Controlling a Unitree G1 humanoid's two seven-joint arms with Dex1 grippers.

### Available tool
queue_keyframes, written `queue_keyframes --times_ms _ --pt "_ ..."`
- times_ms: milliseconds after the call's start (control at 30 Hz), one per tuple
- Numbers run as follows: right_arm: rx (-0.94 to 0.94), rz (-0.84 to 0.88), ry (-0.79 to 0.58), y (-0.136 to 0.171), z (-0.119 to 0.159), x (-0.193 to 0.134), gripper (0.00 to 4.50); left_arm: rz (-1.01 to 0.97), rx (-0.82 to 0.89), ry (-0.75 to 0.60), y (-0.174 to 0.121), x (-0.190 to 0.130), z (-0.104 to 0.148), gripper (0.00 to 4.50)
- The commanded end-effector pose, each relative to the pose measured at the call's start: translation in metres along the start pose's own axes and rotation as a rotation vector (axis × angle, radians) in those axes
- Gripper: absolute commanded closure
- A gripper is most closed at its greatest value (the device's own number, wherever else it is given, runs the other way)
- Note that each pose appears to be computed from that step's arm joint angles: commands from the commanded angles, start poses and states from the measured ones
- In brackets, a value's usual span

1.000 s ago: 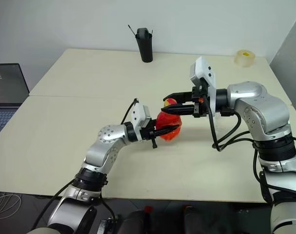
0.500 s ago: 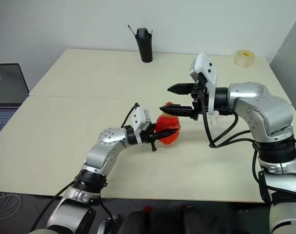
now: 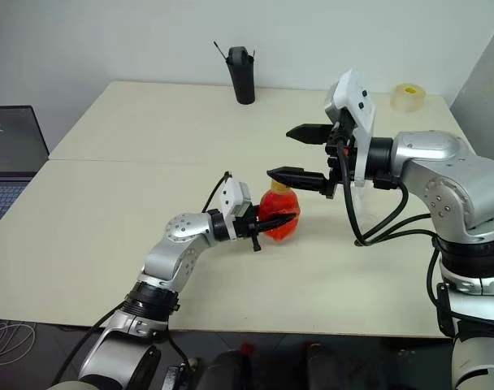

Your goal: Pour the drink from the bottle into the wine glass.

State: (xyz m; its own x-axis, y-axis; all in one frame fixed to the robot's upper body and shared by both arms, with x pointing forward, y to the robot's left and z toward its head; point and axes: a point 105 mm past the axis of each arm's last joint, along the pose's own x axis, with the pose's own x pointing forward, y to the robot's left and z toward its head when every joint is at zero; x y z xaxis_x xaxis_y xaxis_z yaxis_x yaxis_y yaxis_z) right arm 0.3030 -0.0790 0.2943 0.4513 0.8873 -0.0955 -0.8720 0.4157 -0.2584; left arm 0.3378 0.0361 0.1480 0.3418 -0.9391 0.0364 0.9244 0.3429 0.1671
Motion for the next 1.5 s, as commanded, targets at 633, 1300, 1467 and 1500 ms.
queue_keyframes --times_ms 633,1300,1467,1500 --pt "0.171 -0.605 -0.01 0.018 -0.007 0.002 0.0 0.036 0.054 -0.135 0.015 0.016 0.026 3.75" --pt "0.273 -0.659 0.012 0.029 -0.018 0.022 0.18 0.04 0.064 -0.129 0.016 0.016 0.025 3.75" --pt "0.28 -0.65 0.015 0.031 -0.019 0.025 1.64 0.042 0.065 -0.129 0.016 0.014 0.024 3.75" --pt "0.281 -0.651 0.015 0.031 -0.019 0.025 2.0 0.043 0.064 -0.128 0.016 0.013 0.024 3.75"
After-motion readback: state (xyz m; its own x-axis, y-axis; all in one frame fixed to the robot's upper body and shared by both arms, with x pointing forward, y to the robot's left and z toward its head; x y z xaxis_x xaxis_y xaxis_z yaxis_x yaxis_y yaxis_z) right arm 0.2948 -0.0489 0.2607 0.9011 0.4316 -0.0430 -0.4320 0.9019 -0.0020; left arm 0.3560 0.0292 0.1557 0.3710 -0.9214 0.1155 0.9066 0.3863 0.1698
